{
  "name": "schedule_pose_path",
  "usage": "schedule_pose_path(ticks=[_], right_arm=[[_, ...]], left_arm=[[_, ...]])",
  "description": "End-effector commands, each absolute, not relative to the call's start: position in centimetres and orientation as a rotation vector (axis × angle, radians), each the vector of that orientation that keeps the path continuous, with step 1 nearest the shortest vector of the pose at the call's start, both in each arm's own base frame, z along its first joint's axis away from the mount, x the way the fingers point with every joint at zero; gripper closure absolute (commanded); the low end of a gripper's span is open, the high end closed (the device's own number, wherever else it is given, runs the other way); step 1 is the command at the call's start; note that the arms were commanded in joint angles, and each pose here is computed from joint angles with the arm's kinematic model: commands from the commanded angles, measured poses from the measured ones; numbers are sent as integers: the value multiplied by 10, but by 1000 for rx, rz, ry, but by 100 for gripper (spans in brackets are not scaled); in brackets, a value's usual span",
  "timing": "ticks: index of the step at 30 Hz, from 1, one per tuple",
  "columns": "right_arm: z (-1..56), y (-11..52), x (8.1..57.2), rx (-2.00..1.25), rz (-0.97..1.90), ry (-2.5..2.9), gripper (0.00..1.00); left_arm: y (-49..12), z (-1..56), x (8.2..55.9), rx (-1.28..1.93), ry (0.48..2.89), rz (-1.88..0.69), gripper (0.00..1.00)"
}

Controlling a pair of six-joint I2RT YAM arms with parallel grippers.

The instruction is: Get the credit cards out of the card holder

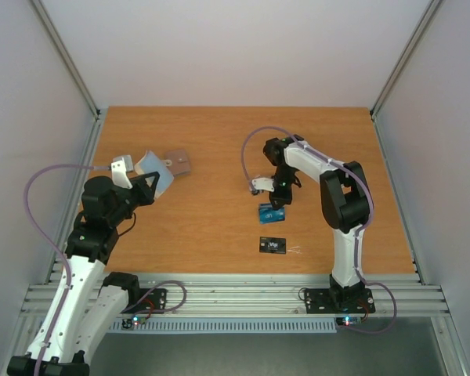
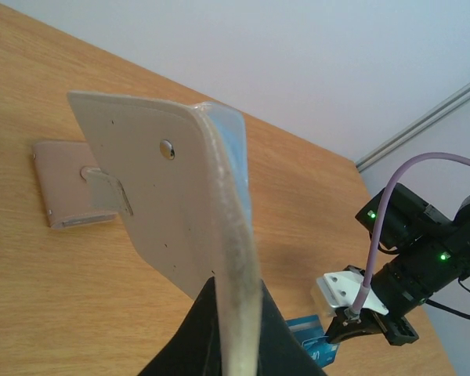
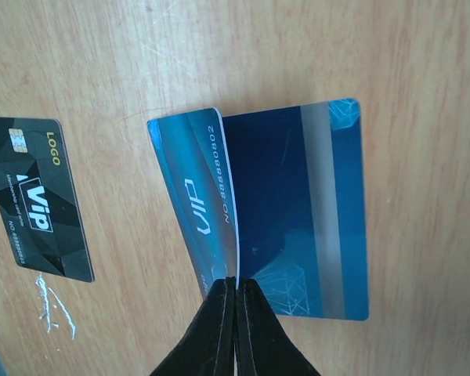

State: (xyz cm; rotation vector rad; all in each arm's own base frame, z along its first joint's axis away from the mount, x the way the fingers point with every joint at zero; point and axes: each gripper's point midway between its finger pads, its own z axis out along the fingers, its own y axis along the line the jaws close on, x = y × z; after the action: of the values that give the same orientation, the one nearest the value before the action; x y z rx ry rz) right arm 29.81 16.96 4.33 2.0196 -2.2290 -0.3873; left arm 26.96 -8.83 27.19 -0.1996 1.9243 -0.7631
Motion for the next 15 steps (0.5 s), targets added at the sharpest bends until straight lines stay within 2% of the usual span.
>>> schedule_pose_path(ticks=[1, 8, 11, 14, 15], right_arm=[[37, 165, 324, 2066, -313, -2267, 99], [36, 167, 336, 2032, -286, -2316, 91], [38, 166, 339, 2025, -269, -2330, 80], [42, 164, 344, 2035, -222, -2351, 62], [44, 163, 349, 2040, -187, -2372, 59]], left_arm=[[-90, 297, 273, -152, 1839, -775, 100], [-91, 297, 273, -148, 1840, -780, 100], [-92, 296, 272, -145, 1842, -784, 100], [-92, 298, 272, -140, 1839, -787, 100], [-93, 298, 271, -136, 1837, -792, 100]])
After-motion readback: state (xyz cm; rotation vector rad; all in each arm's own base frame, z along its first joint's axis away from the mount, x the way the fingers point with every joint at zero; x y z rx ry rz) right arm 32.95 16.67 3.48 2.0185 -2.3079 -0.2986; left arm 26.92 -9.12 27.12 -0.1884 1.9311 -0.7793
